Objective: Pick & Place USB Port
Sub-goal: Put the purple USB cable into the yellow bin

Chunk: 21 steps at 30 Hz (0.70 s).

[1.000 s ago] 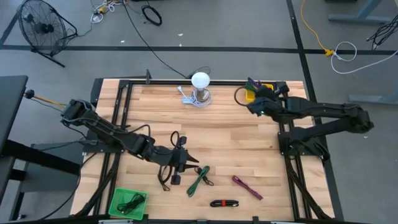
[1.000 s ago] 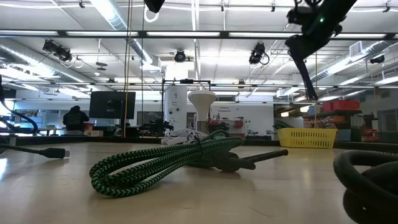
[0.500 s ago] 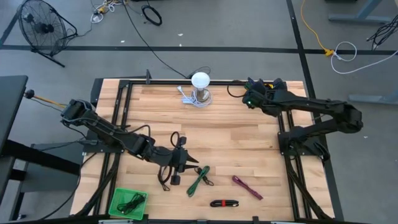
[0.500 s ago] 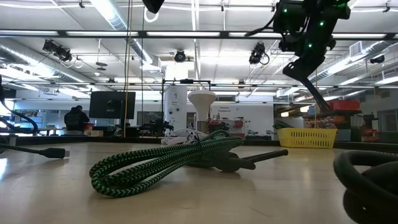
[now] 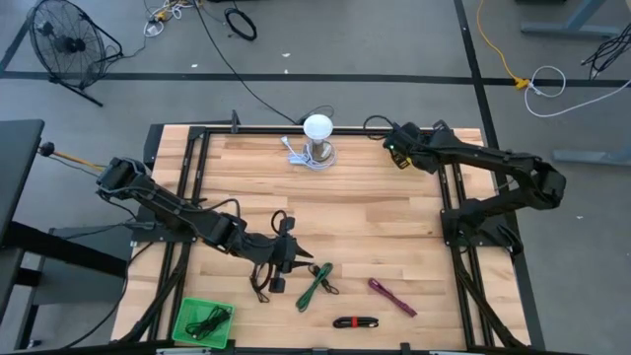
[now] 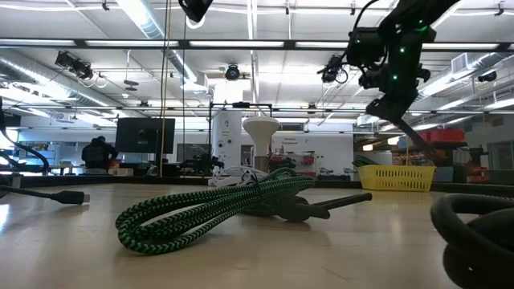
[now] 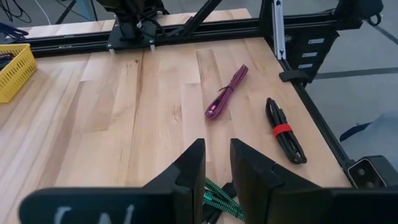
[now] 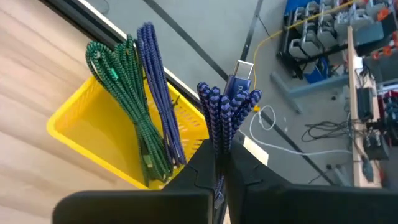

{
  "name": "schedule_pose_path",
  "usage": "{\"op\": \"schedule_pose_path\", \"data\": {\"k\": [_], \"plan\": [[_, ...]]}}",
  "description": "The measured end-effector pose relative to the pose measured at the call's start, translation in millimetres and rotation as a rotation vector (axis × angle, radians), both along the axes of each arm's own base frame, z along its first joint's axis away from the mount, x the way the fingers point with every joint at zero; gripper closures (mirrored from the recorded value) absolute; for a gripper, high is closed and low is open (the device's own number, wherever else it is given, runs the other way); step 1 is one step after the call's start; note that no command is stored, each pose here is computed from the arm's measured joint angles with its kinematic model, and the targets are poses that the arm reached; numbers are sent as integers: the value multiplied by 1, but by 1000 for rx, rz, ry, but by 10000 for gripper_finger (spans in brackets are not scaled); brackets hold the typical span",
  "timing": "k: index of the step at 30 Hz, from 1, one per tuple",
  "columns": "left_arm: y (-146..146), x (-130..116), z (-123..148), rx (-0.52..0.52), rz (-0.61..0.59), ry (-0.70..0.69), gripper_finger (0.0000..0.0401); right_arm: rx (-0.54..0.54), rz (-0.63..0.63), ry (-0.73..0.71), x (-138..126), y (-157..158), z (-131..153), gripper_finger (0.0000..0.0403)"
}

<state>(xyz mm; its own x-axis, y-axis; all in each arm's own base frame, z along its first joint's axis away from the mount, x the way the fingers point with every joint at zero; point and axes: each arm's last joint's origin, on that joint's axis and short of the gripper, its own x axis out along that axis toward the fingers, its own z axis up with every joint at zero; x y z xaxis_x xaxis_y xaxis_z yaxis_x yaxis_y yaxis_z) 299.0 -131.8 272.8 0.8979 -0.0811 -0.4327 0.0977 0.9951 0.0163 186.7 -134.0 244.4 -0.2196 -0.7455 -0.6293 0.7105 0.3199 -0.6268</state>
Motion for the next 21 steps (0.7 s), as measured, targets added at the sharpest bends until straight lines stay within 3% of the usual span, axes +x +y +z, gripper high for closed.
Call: {"op": "schedule_pose_path", "data": {"k": [21], "plan": [[1,0,0,54,-22,0,321,45,-21,-119,-7,-33,0,397]]}}
